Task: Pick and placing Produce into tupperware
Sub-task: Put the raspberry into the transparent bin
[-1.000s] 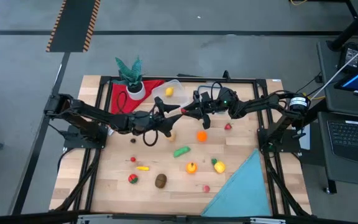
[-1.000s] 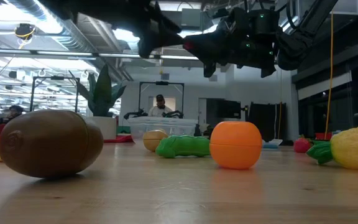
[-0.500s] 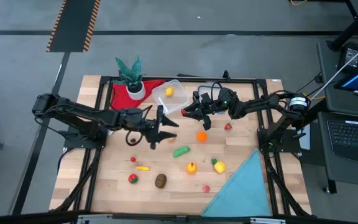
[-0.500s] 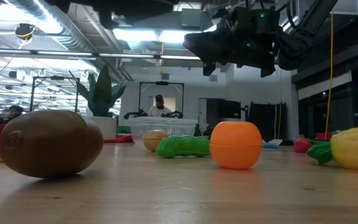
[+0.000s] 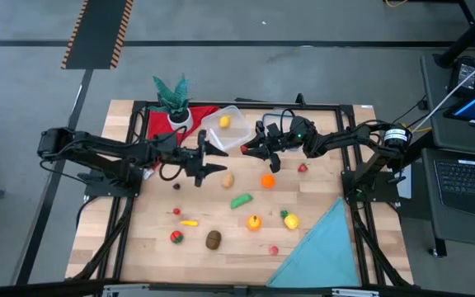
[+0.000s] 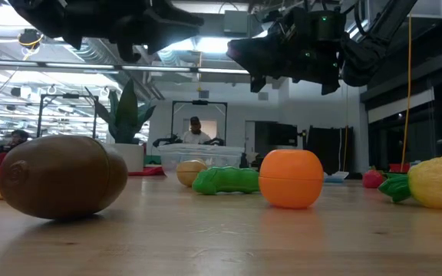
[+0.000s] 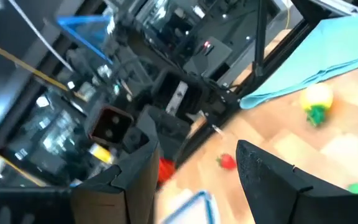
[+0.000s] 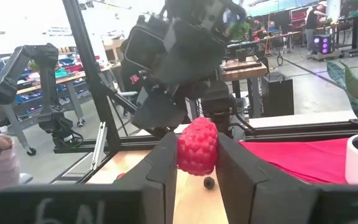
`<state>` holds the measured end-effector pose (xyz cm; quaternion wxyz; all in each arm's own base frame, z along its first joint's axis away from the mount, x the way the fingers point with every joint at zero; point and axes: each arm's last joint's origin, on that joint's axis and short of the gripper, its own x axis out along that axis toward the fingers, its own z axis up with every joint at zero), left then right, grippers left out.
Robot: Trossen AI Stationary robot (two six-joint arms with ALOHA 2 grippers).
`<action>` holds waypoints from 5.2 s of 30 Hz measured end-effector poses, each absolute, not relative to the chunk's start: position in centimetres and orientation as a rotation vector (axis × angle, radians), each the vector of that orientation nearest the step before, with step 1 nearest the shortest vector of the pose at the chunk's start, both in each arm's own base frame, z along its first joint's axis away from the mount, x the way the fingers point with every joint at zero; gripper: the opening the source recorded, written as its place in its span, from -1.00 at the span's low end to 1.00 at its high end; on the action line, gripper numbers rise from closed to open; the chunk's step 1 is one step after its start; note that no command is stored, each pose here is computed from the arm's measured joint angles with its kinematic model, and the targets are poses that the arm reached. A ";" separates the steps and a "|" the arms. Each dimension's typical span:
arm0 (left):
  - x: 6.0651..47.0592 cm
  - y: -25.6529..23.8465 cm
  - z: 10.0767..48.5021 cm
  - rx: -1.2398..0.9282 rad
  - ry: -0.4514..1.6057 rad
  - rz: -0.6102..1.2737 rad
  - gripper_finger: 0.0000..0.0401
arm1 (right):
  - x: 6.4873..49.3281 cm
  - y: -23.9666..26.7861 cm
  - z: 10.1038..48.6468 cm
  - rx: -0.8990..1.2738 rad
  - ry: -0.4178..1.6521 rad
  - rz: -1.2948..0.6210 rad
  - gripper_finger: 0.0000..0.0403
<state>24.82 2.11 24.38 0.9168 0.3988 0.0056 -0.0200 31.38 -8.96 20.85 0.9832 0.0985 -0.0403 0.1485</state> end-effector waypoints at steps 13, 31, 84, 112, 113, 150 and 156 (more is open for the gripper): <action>24.8 2.0 24.5 0.739 0.002 -0.044 0.03 | 31.4 -9.0 20.8 0.193 -0.082 0.299 -0.55; 25.6 1.9 23.4 0.911 0.079 0.025 0.03 | 32.5 -7.4 22.0 0.145 -0.109 0.347 -0.55; 26.2 1.1 23.5 0.972 0.084 0.190 0.03 | 36.7 -7.9 21.3 0.184 -0.104 0.359 -0.55; 26.1 1.2 23.4 0.966 0.114 0.229 -0.40 | 36.7 -7.9 21.3 0.183 -0.106 0.361 -0.55; 26.1 1.3 23.4 0.967 0.115 0.232 -0.41 | 36.7 -7.9 21.3 0.183 -0.106 0.361 -0.56; 25.6 1.5 24.0 0.910 0.146 0.340 -0.45 | 32.9 -15.0 18.7 0.369 0.044 0.293 0.24; 25.6 1.7 23.9 0.837 0.145 0.343 -0.48 | 30.1 -14.2 17.3 0.180 0.048 0.098 0.24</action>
